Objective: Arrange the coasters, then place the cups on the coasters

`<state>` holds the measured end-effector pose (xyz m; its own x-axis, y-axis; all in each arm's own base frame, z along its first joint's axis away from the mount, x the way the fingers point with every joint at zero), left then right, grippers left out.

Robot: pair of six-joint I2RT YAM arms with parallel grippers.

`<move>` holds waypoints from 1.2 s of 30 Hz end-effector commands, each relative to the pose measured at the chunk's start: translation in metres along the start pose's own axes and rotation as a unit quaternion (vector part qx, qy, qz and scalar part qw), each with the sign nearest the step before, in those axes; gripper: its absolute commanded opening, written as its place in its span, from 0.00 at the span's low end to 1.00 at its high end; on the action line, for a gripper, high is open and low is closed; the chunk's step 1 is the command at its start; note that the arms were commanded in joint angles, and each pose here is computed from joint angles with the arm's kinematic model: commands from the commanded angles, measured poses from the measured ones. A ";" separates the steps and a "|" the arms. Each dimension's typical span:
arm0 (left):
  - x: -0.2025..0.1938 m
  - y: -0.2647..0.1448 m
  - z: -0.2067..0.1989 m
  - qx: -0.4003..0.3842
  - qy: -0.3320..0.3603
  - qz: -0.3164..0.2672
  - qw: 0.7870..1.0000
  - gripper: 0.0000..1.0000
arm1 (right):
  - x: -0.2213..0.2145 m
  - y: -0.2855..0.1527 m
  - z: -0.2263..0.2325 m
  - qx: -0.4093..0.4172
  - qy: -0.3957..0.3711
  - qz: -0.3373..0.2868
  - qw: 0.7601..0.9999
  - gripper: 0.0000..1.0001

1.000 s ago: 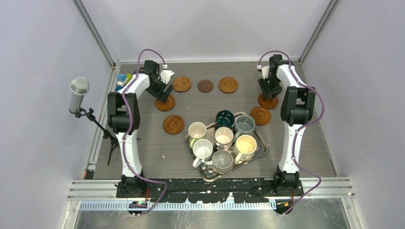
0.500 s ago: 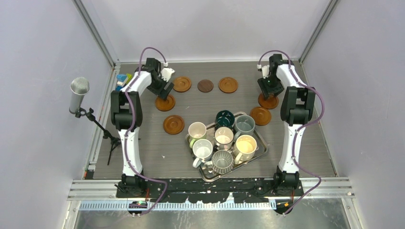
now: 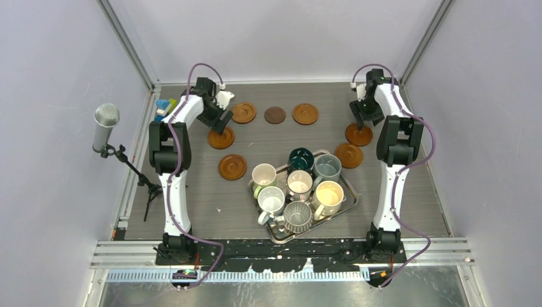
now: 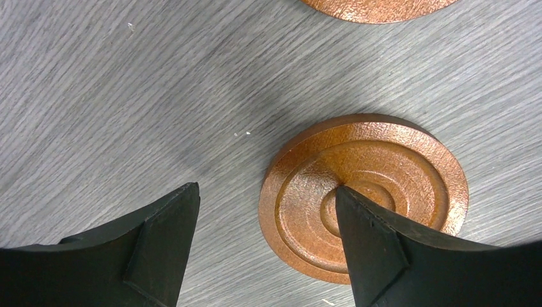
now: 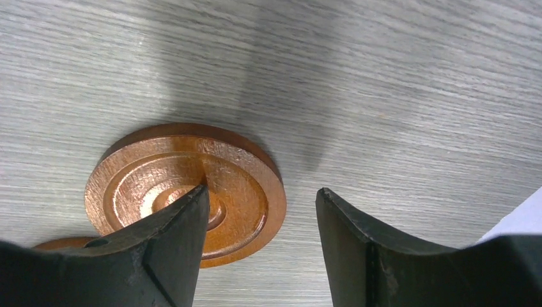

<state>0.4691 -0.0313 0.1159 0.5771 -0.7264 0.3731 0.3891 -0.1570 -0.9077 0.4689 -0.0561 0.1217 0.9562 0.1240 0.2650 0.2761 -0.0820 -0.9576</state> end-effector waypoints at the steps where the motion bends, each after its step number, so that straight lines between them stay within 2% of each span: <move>1: -0.013 0.018 0.007 0.016 -0.001 0.035 0.999 0.79 | -0.005 0.004 -0.002 0.036 0.007 0.028 0.999 0.65; 11: -0.015 0.021 0.021 0.043 -0.027 0.045 0.998 0.73 | -0.010 0.015 0.004 0.053 0.019 0.039 0.998 0.48; 16: -0.017 0.023 0.033 0.081 -0.035 0.058 0.994 0.71 | 0.002 0.016 0.011 0.039 0.021 0.018 0.999 0.46; 28: -0.012 0.029 0.052 0.110 -0.052 0.051 0.991 0.69 | 0.031 0.025 0.025 0.034 0.044 -0.029 0.998 0.39; 36: -0.011 0.030 0.059 0.117 -0.056 0.050 0.990 0.69 | 0.052 0.029 0.026 0.015 0.052 -0.072 0.996 0.37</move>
<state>0.5136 -0.0014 0.1191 0.6543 -0.6665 0.3573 0.5036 0.0316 -0.8634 0.5024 -0.0294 0.1146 0.9433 0.0436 0.3290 0.3293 -0.0006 -0.9442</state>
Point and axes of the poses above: each gripper's point midway between its finger pads, its own y axis out along the fingers, its own z axis along the line the jaws close on, x = y × z, the point moved 9 cm from there along -y, back along the fingers, and after that the axes turned 11 degrees about y, right-handed, at the moved point
